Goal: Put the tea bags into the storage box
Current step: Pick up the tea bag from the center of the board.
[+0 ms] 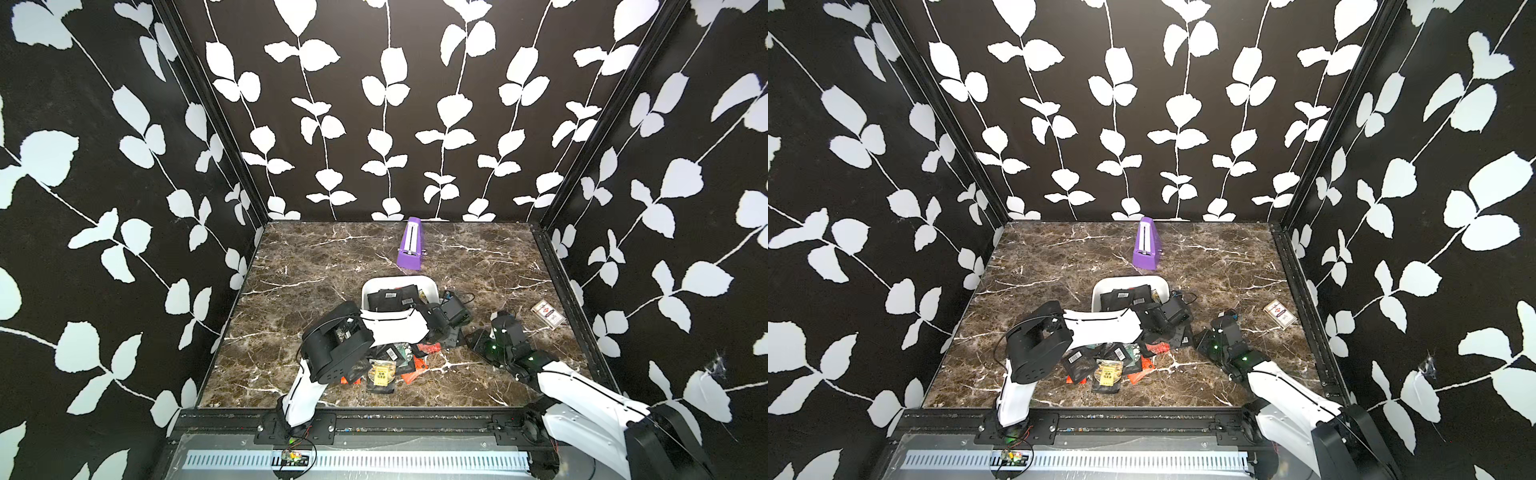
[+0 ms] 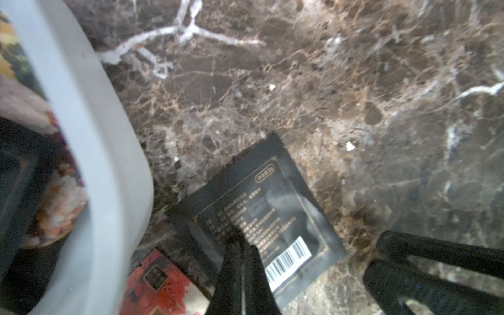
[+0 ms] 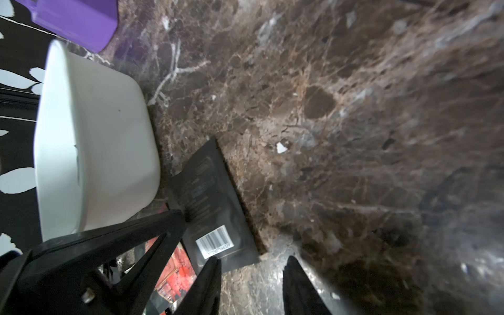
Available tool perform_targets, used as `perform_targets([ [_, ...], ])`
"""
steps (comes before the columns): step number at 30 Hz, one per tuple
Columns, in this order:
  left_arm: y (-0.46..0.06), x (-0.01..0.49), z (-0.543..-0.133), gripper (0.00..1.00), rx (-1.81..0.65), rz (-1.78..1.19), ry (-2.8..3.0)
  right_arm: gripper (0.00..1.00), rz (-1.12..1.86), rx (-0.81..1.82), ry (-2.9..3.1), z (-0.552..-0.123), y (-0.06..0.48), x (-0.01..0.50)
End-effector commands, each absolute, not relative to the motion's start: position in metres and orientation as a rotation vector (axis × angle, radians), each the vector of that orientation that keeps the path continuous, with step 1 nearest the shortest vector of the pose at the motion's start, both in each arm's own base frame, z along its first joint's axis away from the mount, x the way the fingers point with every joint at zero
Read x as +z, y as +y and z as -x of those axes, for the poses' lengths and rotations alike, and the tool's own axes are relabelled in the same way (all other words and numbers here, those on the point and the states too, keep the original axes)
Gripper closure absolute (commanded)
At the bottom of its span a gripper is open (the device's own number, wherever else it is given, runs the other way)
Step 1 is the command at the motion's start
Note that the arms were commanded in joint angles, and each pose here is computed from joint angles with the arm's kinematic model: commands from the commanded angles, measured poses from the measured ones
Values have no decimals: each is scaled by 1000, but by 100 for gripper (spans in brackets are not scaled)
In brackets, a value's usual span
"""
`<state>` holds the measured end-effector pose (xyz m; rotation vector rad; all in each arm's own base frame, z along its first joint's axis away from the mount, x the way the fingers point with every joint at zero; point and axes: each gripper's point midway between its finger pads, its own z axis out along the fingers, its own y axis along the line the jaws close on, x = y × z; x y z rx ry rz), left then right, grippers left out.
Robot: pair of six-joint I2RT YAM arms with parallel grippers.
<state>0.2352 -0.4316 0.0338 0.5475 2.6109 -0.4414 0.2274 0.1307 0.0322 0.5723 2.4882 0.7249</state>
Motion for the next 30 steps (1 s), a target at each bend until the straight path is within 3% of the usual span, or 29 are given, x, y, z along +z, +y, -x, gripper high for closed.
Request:
perform_targets([
  [1,-415,15,-228,95,-357,-556,2662,61,-562,740,2479,-233,135,33],
  [17,-407,2,-220,95,-336,-556,2713,59,-559,749,2497,-240,143,26],
  [30,-406,0,-219,96,-332,-558,2714,66,-522,761,2521,-238,158,15],
])
